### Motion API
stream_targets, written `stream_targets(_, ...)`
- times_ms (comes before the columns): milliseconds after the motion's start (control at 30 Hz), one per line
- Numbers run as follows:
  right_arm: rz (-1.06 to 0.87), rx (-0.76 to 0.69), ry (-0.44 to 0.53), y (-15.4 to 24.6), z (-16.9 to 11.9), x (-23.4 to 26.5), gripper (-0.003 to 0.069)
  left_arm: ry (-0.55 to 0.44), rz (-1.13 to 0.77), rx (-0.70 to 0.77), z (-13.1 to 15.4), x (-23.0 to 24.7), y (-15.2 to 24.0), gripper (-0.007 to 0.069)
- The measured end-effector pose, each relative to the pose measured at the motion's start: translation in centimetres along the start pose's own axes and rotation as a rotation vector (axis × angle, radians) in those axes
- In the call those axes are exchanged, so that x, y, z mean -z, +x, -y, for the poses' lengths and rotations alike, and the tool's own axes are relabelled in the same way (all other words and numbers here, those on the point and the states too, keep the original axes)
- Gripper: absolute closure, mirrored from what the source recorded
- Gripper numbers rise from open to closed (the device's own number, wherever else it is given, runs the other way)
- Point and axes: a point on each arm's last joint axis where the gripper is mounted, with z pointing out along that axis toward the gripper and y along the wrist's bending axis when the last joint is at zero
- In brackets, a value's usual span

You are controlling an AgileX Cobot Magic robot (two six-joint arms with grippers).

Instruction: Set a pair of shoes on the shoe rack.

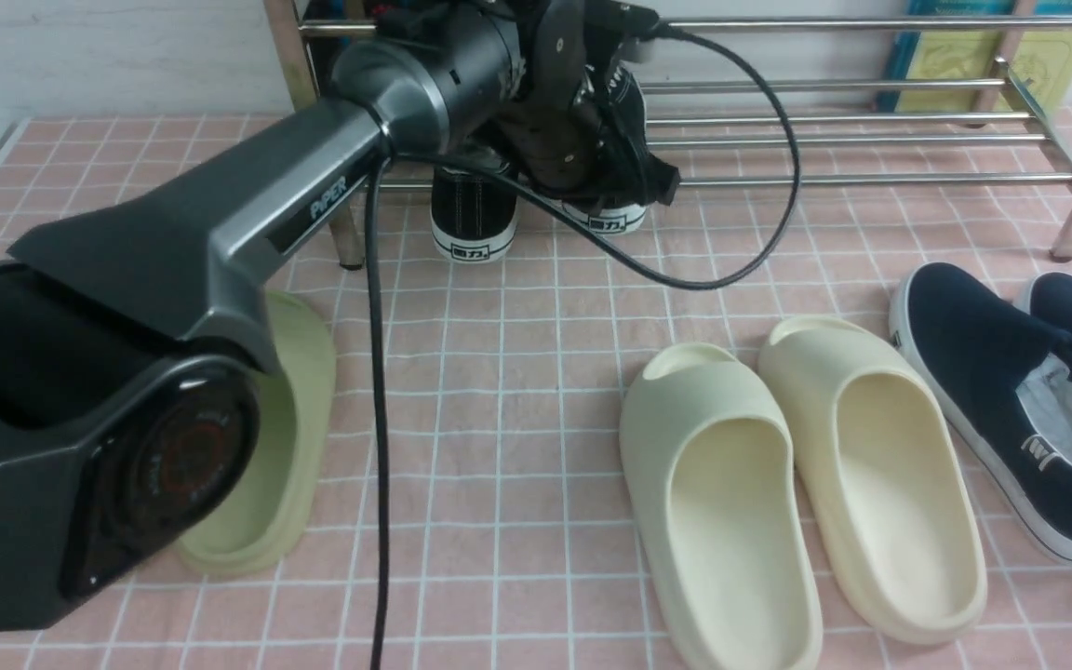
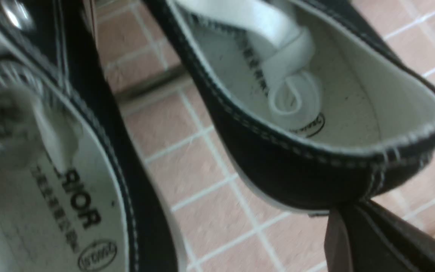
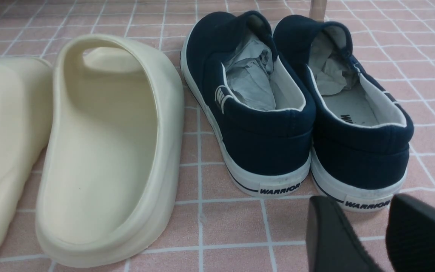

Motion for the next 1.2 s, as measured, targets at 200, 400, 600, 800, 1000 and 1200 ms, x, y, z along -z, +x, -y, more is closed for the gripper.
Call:
stream_targets(200, 0.000, 0.000, 0.000, 0.0, 0.0, 0.0, 0.0419, -0.055, -0.077, -0.017, -0.5, -0.9, 0.9, 0.0620)
stream_targets(400, 0.000, 0.000, 0.000, 0.0, 0.0, 0.0, 0.0419, -0.082, -0.008, -0.009, -1.2, 6.3, -1.5, 0.0612)
stream_targets(600, 0.000, 0.000, 0.000, 0.0, 0.0, 0.0, 0.0419, -0.133, 0.099, 0.000, -2.4, 17.4, -2.8, 0.0606)
stream_targets(800, 0.000, 0.000, 0.000, 0.0, 0.0, 0.0, 0.0419, -0.173, 0.253, -0.003, -3.6, 30.9, -1.1, 0.0603)
stream_targets(1000, 0.000, 0.000, 0.000, 0.0, 0.0, 0.0, 0.0419, -0.183, 0.325, 0.010, -4.2, 38.5, 4.1, 0.0603)
stream_targets(1200, 0.000, 0.000, 0.000, 0.0, 0.0, 0.0, 0.0419, -0.185, 0.276, 0.067, -4.5, 40.9, 11.9, 0.0603)
